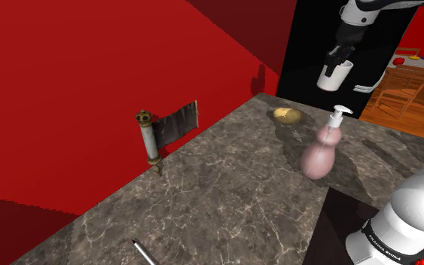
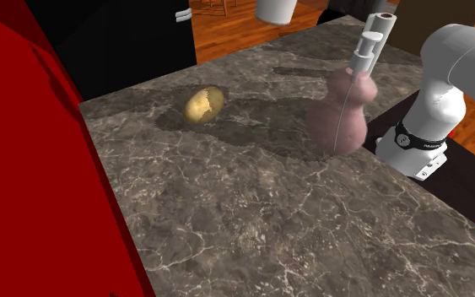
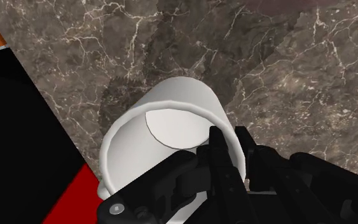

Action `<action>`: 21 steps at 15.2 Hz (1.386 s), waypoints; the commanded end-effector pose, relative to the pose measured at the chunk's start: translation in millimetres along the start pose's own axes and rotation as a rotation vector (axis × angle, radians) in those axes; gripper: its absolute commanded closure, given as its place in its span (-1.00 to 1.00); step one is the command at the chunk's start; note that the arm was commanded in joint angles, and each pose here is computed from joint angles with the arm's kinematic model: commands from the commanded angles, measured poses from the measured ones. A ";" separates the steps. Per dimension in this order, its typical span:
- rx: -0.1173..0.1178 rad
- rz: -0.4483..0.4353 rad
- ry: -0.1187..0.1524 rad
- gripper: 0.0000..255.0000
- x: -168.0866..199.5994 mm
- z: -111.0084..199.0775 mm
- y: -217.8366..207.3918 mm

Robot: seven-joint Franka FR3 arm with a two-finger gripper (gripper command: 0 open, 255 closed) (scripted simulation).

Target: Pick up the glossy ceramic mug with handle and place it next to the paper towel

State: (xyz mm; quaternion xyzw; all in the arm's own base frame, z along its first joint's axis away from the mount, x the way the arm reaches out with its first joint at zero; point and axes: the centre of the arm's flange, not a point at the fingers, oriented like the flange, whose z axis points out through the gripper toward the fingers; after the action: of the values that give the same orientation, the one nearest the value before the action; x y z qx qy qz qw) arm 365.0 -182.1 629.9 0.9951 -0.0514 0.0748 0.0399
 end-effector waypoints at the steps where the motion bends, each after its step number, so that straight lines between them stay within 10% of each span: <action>1: 0.001 -0.001 0.000 1.00 -18.8 -2.1 18.8; 21: 0.001 -0.001 0.000 1.00 -206.3 -17.9 204.0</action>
State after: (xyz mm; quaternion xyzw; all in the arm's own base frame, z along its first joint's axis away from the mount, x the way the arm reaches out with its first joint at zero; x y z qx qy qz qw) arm 152.0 -354.3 632.7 0.9951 -0.0514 0.0750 0.0395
